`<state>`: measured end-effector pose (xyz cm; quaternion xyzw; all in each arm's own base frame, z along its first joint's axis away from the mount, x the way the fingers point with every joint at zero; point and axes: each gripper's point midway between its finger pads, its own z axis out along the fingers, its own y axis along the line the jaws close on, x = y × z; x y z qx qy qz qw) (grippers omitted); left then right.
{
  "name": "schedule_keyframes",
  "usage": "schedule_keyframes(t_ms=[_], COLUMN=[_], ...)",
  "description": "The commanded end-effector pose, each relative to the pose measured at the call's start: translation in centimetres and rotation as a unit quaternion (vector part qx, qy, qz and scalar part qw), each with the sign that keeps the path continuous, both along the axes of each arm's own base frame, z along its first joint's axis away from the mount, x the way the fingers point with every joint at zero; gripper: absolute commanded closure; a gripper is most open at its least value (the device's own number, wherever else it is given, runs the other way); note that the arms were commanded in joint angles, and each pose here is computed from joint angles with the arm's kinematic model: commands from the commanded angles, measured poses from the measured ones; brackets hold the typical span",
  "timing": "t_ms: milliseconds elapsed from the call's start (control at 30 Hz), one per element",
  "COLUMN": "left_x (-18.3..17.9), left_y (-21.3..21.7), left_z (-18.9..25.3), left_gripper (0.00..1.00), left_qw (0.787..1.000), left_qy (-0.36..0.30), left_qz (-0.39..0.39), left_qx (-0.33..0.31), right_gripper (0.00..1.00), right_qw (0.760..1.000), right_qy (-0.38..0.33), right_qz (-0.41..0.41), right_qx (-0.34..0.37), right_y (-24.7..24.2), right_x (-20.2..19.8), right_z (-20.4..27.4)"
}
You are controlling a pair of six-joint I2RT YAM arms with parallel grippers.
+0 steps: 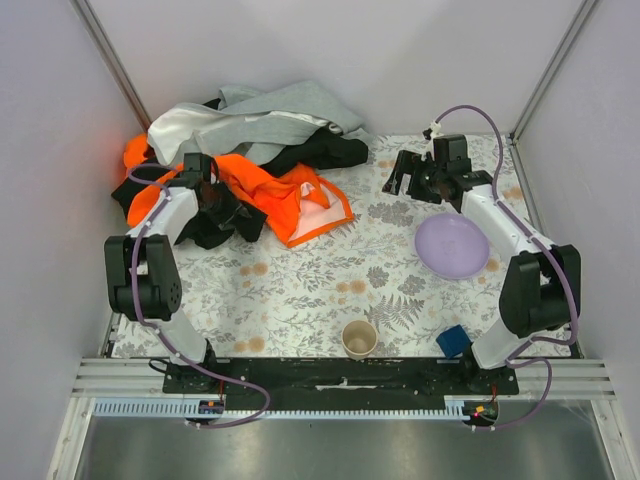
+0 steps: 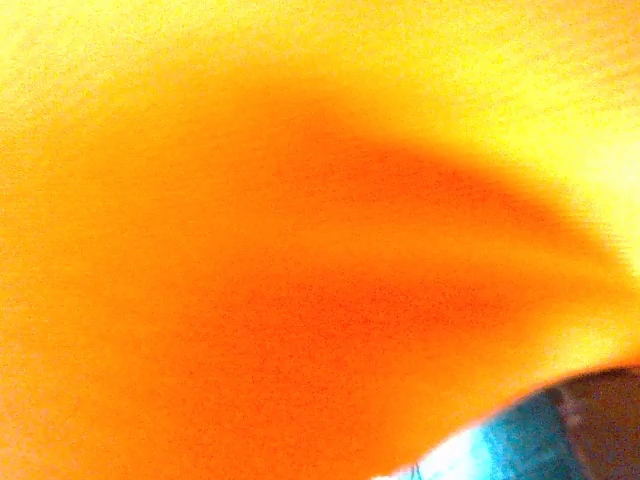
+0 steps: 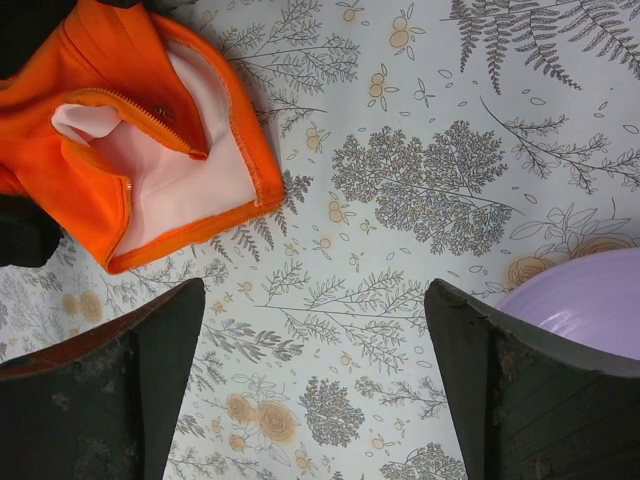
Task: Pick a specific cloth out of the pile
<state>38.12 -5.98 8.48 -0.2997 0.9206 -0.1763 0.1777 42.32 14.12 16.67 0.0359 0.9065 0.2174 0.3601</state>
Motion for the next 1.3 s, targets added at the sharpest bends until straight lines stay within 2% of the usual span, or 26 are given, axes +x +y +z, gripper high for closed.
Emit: schedule_keyframes(t_ms=[0,167,267,367,467,600,700,833,933,1267], left_x=[6.4,10.3,12.2,13.3,13.8,13.9,13.5,12.8,11.2,1.4], left_y=[-2.2,-1.0,0.5,2.6,7.1,11.7,13.6,11.7,9.0,4.2], left_z=[8.4,15.1,17.9,18.3,17.4,15.4,14.5,15.9,16.7,16.2], left_gripper=[0.56,0.55,0.54,0.52,0.48,0.41,0.36,0.25,0.20,0.08], left_qw=[0.983,0.957,0.947,0.947,0.953,0.962,0.969,0.969,0.968,0.970], left_qy=[-0.172,-0.271,-0.299,-0.290,-0.262,-0.224,-0.209,-0.231,-0.247,-0.236], left_qz=[-0.061,-0.091,-0.077,-0.048,0.003,0.060,0.080,0.052,0.027,-0.008], left_qx=[-0.009,0.048,0.093,0.131,0.153,0.143,0.106,0.070,0.028,0.064], right_gripper=[0.02,0.02,0.02,0.02,0.02,0.02,0.02,0.02,0.02,0.02], right_qw=[0.999,0.999,0.998,0.998,0.996,0.992,0.988,0.984,0.983,0.983], right_qy=[-0.031,-0.041,-0.043,-0.046,-0.051,-0.056,-0.053,-0.048,-0.047,-0.035], right_qz=[0.007,0.022,0.035,0.049,0.067,0.111,0.146,0.173,0.178,0.179], right_qx=[0.004,-0.014,-0.017,-0.017,-0.015,-0.014,-0.014,-0.010,-0.007,-0.014], right_y=[0.1,0.1,0.9,2.2,4.2,8.4,11.9,15.5,16.7,17.3], right_x=[-0.2,-0.2,-0.1,-0.1,0.0,-0.5,-1.2,-1.5,-1.1,-0.2], right_z=[2.1,3.0,3.7,4.5,5.2,6.0,5.8,5.3,5.1,3.6])
